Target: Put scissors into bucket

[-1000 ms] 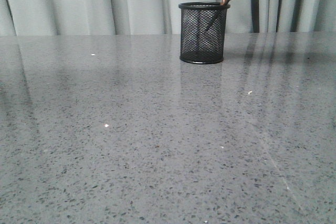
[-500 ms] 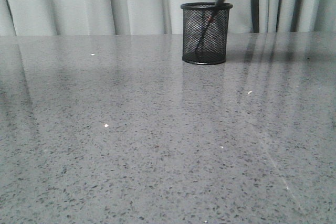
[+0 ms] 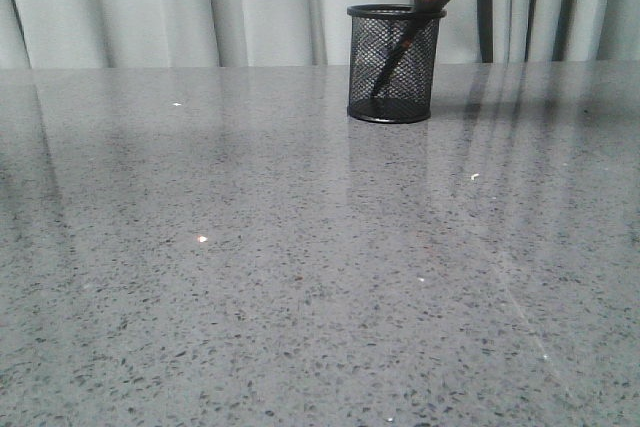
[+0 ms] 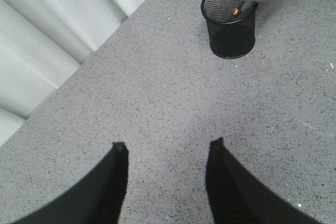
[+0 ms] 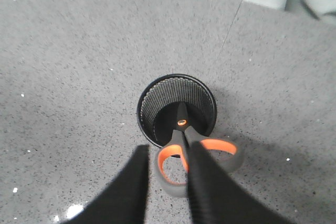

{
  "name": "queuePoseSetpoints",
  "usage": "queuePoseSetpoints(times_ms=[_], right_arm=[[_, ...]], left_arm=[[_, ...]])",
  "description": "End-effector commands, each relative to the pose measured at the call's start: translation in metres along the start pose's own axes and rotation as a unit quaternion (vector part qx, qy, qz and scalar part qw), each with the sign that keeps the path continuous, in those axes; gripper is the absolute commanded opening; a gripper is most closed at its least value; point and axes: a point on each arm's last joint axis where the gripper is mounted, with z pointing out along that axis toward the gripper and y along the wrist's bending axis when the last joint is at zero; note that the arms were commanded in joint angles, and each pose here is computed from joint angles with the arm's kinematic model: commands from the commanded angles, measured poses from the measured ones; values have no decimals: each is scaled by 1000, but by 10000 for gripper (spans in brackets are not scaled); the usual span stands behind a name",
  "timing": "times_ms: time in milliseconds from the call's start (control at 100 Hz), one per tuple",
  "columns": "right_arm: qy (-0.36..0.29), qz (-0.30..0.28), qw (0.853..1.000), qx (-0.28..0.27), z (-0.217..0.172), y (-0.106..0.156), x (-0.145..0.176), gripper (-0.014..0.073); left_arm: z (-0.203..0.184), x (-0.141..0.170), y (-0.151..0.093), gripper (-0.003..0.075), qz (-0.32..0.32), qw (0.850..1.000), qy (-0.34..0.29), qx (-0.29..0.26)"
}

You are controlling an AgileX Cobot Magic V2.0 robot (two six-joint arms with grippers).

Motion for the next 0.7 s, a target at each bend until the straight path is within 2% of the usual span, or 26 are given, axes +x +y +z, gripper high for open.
queuePoseSetpoints(times_ms=[0,70,120,250,390,520,600,690], right_arm=[[-80,-11,997,1,-47,11,-10,-73],[-98,-14,995,3,-60,13,-11,-51],[-111,-16,994,5,-68,15,-11,-45],[-158,-17,987,16,-87,18,-6,-45],[-226,-11,973,33,-101,20,15,-45],[-293,-3,954,62,-106,18,55,-45],[-339,-2,937,78,-114,19,87,-45],[-374,3,923,92,-115,19,129,-45]], left_arm=[[-19,-13,-1,221,-6,998,-57,-26],[-20,-13,-1,96,-7,998,-58,-27],[-21,-13,-2,-22,-11,998,-59,-27],[-25,-11,-4,-20,-34,996,-72,-36],[-31,-2,-8,-20,-59,987,-123,-84],[-42,20,-20,-20,-76,966,-193,-154],[-40,43,-30,-20,-86,954,-219,-188],[-41,71,-44,-20,-114,933,-262,-221]])
